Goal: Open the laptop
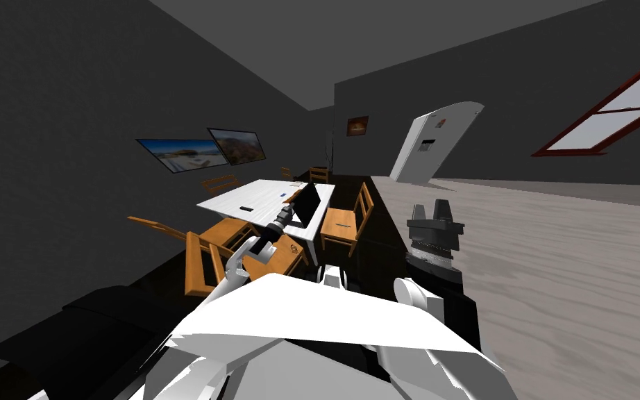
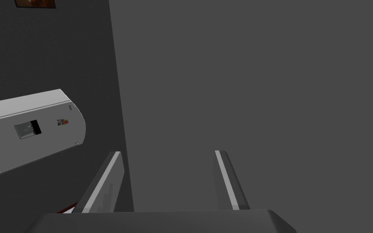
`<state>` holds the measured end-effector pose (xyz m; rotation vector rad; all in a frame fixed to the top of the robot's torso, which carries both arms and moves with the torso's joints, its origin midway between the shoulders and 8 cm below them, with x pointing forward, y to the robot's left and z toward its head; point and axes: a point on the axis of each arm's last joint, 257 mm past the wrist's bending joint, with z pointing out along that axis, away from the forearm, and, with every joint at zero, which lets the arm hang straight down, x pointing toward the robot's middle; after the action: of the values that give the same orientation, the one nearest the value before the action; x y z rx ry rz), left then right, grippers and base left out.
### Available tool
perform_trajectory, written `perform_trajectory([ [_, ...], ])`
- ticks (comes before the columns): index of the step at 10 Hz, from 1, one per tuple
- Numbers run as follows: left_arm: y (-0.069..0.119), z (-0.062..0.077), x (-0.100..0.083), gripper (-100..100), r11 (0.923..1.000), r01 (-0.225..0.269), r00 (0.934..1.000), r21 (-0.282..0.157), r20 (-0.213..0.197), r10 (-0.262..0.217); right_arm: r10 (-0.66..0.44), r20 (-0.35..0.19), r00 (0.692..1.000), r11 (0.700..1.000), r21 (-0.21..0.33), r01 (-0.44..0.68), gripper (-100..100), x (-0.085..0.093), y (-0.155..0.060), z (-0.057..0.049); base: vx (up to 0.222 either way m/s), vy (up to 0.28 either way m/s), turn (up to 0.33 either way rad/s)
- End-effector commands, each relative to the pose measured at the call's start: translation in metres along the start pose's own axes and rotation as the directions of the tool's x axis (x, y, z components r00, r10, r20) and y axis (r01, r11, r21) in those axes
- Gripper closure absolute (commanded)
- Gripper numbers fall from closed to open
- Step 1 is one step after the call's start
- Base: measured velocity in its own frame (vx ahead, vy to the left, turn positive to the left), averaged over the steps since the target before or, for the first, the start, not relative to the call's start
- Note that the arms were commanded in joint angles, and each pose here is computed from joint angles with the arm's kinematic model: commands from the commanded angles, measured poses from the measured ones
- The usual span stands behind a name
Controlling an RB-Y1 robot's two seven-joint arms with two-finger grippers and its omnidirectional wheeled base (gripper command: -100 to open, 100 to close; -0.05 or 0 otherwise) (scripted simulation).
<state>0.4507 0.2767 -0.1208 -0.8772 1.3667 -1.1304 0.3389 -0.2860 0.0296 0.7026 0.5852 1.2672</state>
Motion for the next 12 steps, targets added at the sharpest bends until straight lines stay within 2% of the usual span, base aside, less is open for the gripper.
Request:
perform_trajectory([
  [1,0.002,0.002,0.008,100,0.9885,0.151,0.9885,-0.004,0.001,-0.151,0.000,0.000,1.000,1.000,0.000,0.000,0,0.000,0.000,0.000,0.005,0.119,0.016],
  [2,0.003,0.001,0.006,100,0.9951,0.099,0.9951,-0.009,0.003,-0.099,0.000,0.000,1.000,1.000,0.000,0.000,0,0.000,0.000,0.000,0.008,0.060,-0.001],
  [3,0.012,0.002,0.011,100,0.9811,0.193,0.9812,-0.013,0.008,-0.193,0.000,0.000,1.000,1.000,0.000,0.000,0,0.000,0.000,0.000,0.010,0.076,0.004],
  [4,0.015,0.003,0.013,100,0.9718,0.236,0.9718,-0.013,0.010,-0.235,0.000,0.000,1.000,1.000,0.000,0.000,0,0.000,0.000,0.000,0.003,0.122,-0.014],
  [6,0.022,0.005,0.019,100,0.9476,0.319,0.9476,-0.012,0.015,-0.319,0.000,0.000,1.000,1.000,0.000,0.000,0,0.000,0.000,0.000,0.001,0.113,-0.009],
  [7,0.025,0.006,0.022,100,0.9328,0.360,0.9328,-0.010,0.017,-0.360,0.000,0.000,1.000,1.000,0.000,0.000,0,0.000,0.000,0.000,0.013,0.107,-0.003],
  [9,0.031,0.008,0.028,100,0.8978,0.440,0.8977,-0.007,0.023,-0.440,0.000,0.000,1.000,1.000,0.000,0.000,0,0.000,0.000,0.000,-0.002,0.102,-0.005],
  [10,0.037,0.010,0.034,100,0.8559,0.517,0.8556,-0.003,0.028,-0.517,0.000,0.000,1.000,1.000,0.000,0.000,0,0.000,0.000,0.000,-0.001,0.128,-0.022],
  [11,0.033,0.010,0.032,100,0.8818,0.472,0.8816,-0.007,0.023,-0.471,0.000,0.000,1.000,1.000,0.000,0.000,0,0.000,0.000,0.000,-0.002,0.057,-0.022],
  [12,0.046,0.011,0.042,100,0.8319,0.555,0.8317,-0.006,0.029,-0.555,0.000,0.000,1.000,1.000,0.000,0.000,0,0.000,0.000,0.000,0.003,0.090,-0.013],
])
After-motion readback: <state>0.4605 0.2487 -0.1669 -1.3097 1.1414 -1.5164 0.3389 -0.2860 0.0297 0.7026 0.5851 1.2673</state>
